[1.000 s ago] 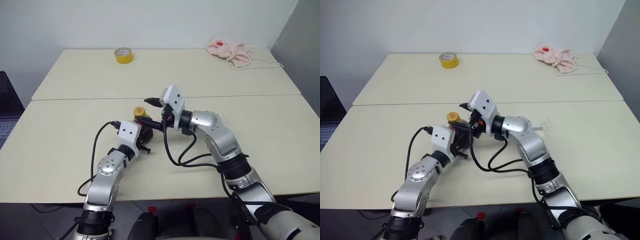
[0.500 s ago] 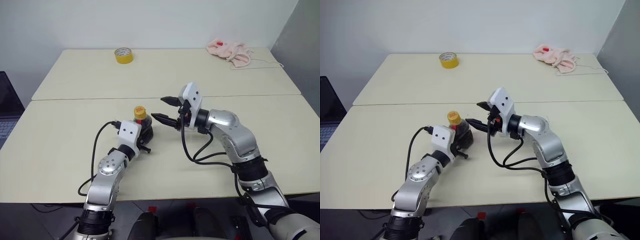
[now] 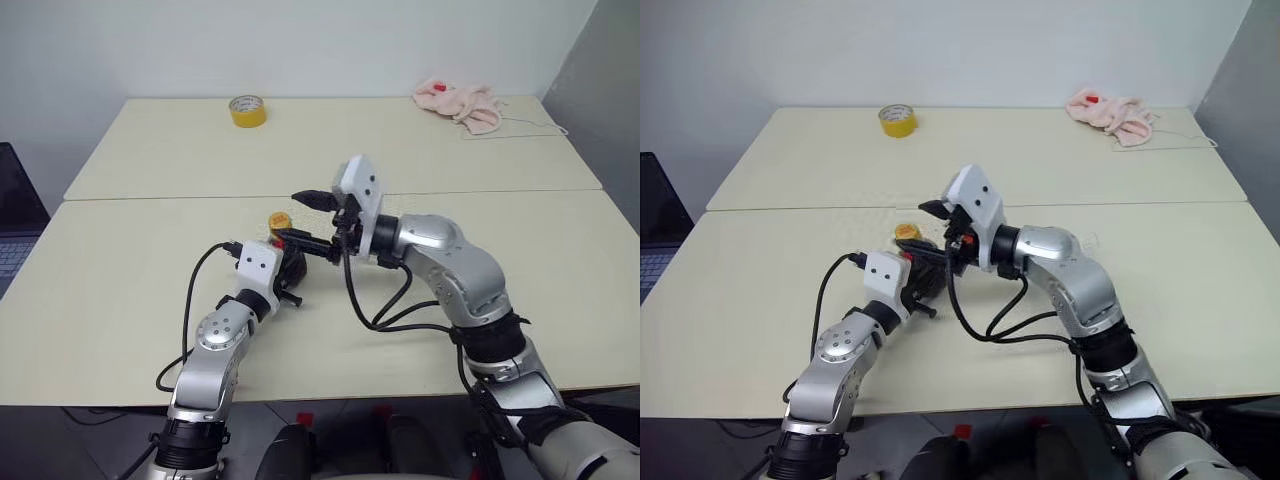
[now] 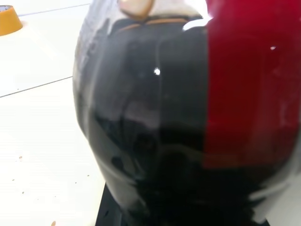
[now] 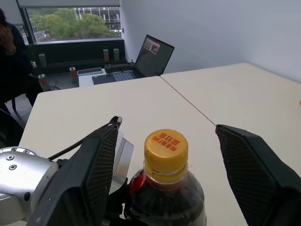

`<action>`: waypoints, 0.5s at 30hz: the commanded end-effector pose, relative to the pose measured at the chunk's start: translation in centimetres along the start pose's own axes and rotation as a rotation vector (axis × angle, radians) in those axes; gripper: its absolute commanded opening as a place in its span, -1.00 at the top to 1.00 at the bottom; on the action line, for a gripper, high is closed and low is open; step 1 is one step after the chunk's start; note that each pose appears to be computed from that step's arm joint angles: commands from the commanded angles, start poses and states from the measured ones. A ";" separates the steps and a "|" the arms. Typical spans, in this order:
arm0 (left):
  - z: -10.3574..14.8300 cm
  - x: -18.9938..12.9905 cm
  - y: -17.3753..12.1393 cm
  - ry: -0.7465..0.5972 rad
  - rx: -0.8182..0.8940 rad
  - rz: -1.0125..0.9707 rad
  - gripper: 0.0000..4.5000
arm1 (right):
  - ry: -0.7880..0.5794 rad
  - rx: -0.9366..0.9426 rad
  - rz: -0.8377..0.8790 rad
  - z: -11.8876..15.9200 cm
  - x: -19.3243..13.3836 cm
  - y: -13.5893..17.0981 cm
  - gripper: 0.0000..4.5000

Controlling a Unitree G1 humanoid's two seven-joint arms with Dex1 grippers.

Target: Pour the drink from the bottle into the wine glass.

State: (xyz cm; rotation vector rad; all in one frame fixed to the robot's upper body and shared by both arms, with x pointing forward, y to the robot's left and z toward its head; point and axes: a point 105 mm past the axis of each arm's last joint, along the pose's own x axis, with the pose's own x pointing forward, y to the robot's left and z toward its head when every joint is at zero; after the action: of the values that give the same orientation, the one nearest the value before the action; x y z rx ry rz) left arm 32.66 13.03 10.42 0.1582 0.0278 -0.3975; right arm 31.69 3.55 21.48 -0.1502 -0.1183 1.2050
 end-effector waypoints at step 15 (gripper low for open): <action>1.0 0.0 0.0 -0.038 0.014 0.002 0.70 | -0.016 -0.047 -0.050 0.9 1.5 -0.7 -0.50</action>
State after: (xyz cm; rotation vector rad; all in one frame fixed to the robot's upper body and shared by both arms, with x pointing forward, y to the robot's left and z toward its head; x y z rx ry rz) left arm 32.67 13.04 10.42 0.1583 0.0278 -0.3958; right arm 32.95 4.55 20.74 -0.1662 -0.0883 1.1511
